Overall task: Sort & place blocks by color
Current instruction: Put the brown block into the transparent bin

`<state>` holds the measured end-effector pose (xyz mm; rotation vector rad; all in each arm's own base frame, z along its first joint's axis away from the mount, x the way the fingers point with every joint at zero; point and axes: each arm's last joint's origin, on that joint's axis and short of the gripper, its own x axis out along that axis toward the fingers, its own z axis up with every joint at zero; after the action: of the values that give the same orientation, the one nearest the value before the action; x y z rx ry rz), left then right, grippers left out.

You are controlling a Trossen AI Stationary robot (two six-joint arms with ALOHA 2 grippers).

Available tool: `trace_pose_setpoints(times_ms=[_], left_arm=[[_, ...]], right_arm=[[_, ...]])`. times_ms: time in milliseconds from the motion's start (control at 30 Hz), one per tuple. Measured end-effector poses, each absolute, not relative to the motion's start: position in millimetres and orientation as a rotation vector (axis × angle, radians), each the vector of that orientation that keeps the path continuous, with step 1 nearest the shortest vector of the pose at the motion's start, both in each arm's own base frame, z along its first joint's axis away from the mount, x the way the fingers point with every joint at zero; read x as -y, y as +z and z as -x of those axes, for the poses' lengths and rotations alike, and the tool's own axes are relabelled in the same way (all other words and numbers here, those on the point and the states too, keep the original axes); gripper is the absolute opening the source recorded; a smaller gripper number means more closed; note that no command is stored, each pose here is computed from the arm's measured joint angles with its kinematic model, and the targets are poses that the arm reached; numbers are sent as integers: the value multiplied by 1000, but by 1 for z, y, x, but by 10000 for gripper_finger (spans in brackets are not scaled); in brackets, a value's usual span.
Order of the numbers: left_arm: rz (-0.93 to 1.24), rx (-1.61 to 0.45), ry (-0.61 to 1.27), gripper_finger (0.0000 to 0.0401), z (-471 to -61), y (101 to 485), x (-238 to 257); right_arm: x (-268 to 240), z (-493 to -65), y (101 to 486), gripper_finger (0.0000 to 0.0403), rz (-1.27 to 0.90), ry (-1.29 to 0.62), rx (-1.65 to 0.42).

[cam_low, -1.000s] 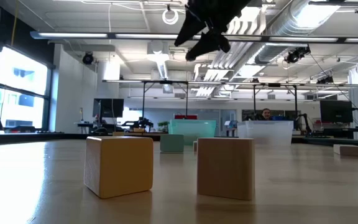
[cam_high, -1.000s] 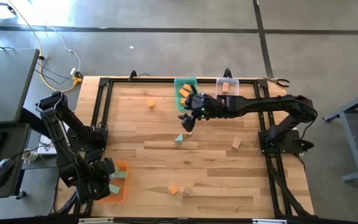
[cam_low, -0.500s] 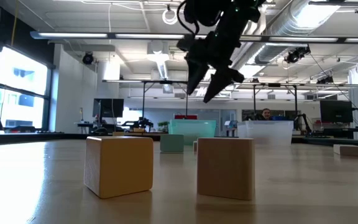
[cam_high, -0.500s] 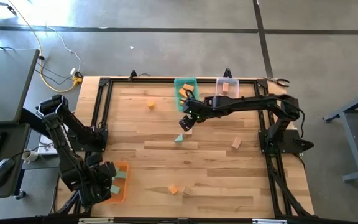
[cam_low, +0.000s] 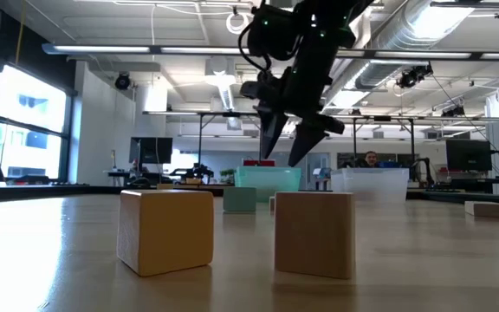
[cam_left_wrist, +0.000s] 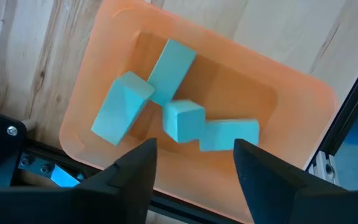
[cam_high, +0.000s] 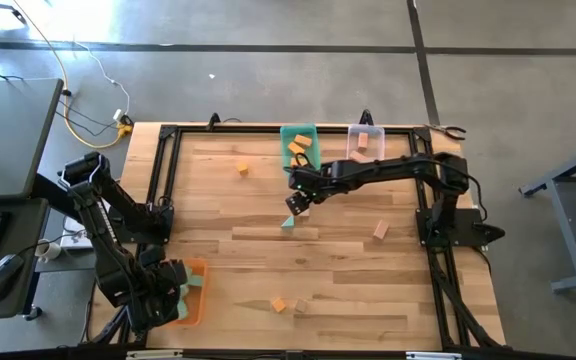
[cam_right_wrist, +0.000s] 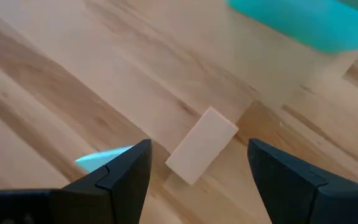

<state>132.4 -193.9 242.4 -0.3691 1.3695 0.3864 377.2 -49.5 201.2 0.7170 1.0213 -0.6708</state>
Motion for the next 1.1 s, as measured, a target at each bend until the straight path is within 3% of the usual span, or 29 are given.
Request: trace_pose_setpoints(times_ms=[867,967,1100], left_arm=[[345,-1341,381,211,-133,243,193],[344,-1340,381,211,-133,243,193],[343,-1334,381,211,-133,243,193]], right_arm=[[49,-391,139,251,-738,-780,-1133],[49,-391,137,236,-728,-769,-1151],[49,-389,136,176,-706,-751,-1183]])
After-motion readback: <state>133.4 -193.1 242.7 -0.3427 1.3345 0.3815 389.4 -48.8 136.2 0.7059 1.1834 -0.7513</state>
